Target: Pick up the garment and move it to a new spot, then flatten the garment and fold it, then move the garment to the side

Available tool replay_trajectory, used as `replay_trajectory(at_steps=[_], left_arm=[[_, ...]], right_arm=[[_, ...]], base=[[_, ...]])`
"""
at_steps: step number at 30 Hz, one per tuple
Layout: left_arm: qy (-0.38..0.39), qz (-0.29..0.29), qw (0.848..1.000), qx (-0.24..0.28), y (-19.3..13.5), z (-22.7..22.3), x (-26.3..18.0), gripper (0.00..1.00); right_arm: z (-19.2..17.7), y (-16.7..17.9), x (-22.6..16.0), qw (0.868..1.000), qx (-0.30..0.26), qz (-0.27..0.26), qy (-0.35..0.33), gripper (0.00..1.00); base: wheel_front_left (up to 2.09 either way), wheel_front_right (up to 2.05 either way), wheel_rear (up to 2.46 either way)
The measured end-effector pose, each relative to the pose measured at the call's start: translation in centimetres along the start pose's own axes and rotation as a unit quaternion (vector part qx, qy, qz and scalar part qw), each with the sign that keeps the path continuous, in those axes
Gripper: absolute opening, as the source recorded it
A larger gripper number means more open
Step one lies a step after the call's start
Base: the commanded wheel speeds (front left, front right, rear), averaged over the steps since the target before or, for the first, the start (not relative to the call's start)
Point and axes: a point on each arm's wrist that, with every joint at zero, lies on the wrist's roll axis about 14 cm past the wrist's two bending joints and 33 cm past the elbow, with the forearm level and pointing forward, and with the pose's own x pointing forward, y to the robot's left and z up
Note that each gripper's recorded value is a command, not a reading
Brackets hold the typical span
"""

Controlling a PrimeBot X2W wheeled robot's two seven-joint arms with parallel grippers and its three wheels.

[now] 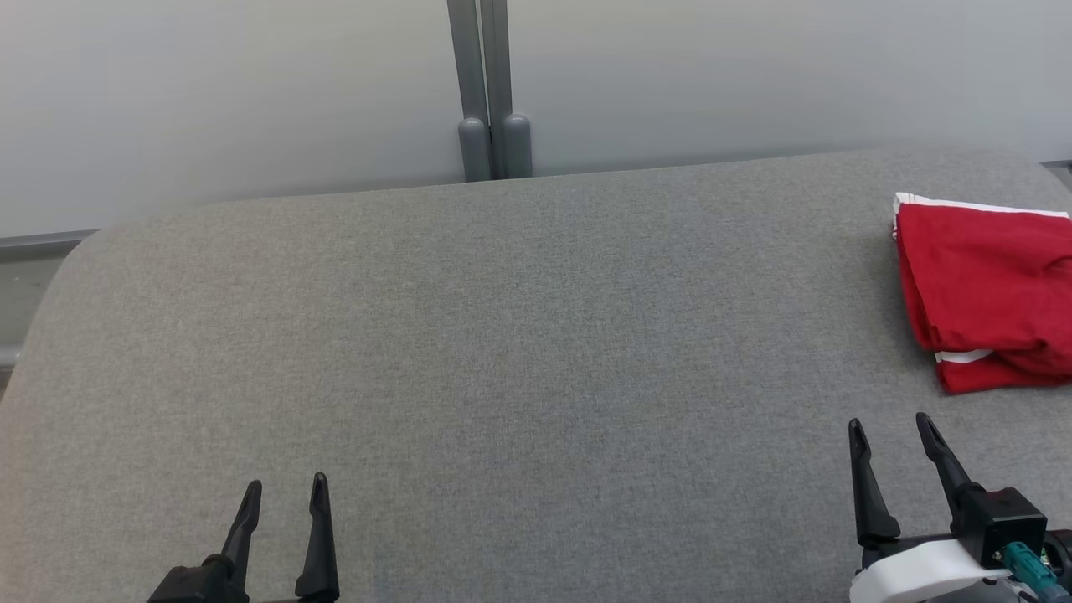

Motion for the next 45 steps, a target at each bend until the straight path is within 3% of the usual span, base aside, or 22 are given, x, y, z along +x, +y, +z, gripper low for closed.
replay_trajectory(at_steps=[7, 8, 14, 25, 45], left_arm=[[0.0, -0.005, 1.0, 0.0, -0.3, 0.0, 0.1, 1.0], [0.002, -0.007, 1.0, 0.002, -0.4, -0.1, 0.1, 0.0], [0.032, -0.002, 0.999, -0.004, -0.3, -1.9, -0.4, 0.0], [0.044, 0.03, 0.994, -0.098, 0.8, -2.2, -0.2, 0.0], [0.032, 0.054, 0.968, -0.245, 1.8, -0.9, 1.4, 0.0]], right_arm=[[0.0, 0.0, -0.1, 1.0, 0.0, -0.001, 0.0, 1.0], [-0.1, 0.0, -0.1, 1.0, 0.001, -0.001, 0.001, 0.0], [-2.1, 0.2, -0.8, 0.999, 0.015, -0.005, 0.036, 0.0], [-2.5, -0.6, -0.6, 0.991, 0.122, -0.035, 0.047, 0.0], [-2.3, -1.2, 0.7, 0.953, 0.292, -0.063, 0.044, 0.0]], base=[[0.0, 0.0, 0.0], [0.0, 0.0, 0.0], [0.0, 0.0, 0.0], [0.0, 0.0, 0.0], [0.0, 0.0, 0.0]])
